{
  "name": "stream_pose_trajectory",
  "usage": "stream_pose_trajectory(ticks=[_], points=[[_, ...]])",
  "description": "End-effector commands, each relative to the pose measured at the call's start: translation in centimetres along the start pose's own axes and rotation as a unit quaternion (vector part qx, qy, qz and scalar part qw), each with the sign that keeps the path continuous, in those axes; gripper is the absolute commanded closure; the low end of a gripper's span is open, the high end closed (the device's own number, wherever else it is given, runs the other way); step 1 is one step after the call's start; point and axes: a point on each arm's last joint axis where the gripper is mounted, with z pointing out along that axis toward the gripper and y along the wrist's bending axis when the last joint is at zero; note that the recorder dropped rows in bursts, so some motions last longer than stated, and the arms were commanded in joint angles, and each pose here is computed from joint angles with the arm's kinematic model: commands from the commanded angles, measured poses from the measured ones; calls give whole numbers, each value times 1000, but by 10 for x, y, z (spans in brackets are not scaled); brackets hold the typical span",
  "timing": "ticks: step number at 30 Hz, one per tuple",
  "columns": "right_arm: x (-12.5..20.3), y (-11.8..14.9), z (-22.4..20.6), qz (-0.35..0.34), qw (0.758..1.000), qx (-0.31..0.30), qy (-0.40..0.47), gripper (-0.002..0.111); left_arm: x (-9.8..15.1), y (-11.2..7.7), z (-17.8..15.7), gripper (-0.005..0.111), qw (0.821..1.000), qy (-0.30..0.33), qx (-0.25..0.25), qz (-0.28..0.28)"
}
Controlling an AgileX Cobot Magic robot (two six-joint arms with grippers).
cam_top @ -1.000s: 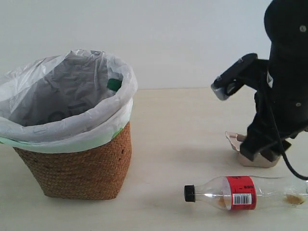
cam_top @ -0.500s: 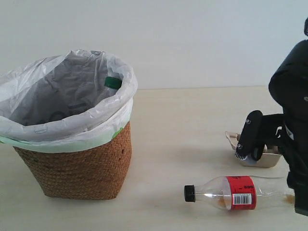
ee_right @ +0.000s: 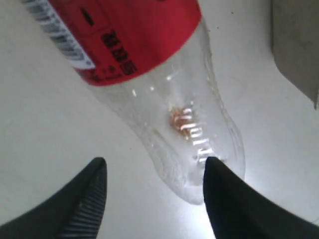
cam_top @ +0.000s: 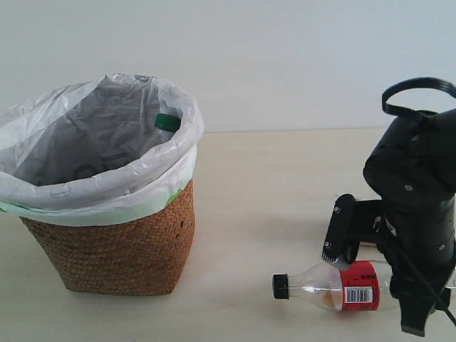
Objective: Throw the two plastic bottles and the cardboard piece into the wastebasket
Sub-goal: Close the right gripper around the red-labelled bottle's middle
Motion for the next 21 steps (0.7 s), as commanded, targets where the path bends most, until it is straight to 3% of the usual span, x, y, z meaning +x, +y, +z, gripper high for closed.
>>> stream_pose_trajectory(ticks=[1,7,16,21], points=[[-6,-3,9,-17,1000,16,-5,57,1,0,0,103,1000,-3,-1,-1],[-6,-8,9,-30,999,43,1,57,1,0,0,103,1000,-3,-1,-1],[-12,-5,22,-41,999,33,11,56,1,0,0,103,1000,-3,-1,-1],[-19,0,43,-32,999,15,35,45,1,0,0,103,1000,-3,-1,-1]])
